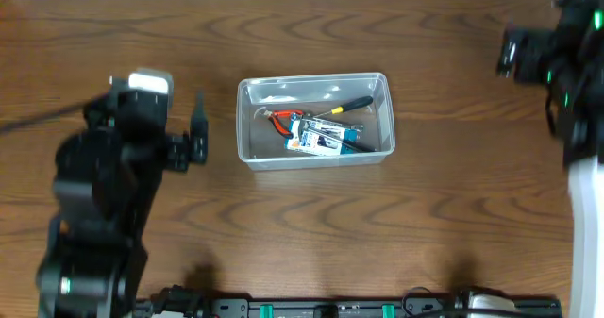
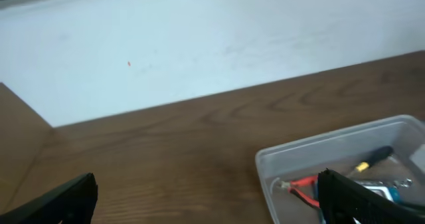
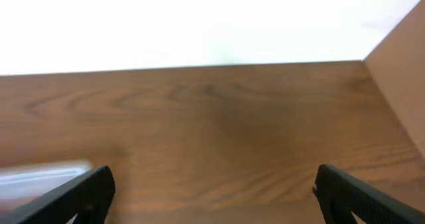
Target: Pack container
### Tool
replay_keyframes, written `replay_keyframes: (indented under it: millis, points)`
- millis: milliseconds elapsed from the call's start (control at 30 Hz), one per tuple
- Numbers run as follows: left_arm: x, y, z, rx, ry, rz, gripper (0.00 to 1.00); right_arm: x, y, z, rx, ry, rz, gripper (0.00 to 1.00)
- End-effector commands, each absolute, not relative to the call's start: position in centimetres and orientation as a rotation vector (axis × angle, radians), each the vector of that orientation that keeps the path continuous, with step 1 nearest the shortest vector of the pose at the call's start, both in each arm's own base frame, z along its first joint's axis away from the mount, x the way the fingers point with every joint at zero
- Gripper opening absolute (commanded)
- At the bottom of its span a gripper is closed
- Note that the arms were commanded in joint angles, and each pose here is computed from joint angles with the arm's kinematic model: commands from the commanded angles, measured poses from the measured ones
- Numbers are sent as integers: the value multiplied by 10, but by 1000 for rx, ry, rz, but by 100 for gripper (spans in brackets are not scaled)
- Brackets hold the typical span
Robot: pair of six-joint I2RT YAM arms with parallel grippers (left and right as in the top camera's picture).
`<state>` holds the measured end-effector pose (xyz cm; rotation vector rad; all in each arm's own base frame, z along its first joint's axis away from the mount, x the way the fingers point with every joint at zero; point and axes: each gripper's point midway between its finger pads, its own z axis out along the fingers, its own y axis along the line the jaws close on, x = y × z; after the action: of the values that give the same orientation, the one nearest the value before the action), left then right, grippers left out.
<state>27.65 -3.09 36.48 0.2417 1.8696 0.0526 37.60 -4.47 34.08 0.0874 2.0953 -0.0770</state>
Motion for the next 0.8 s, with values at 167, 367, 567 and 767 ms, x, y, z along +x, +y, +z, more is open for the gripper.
replay_keyframes:
  millis: [167,367,567,767]
  points:
    - [205,-23,331,255,1796,63,98,262,2,265,-126,2126,-63,99]
    - [169,3,325,149,1726,151,98,220,10,219,-169,2160,-35,99]
    - [162,6,315,147,1748,160,98,194,12,188,-179,2290,-11,99]
    - [162,6,315,148,1751,161,98,175,11,169,-186,2399,-7,99]
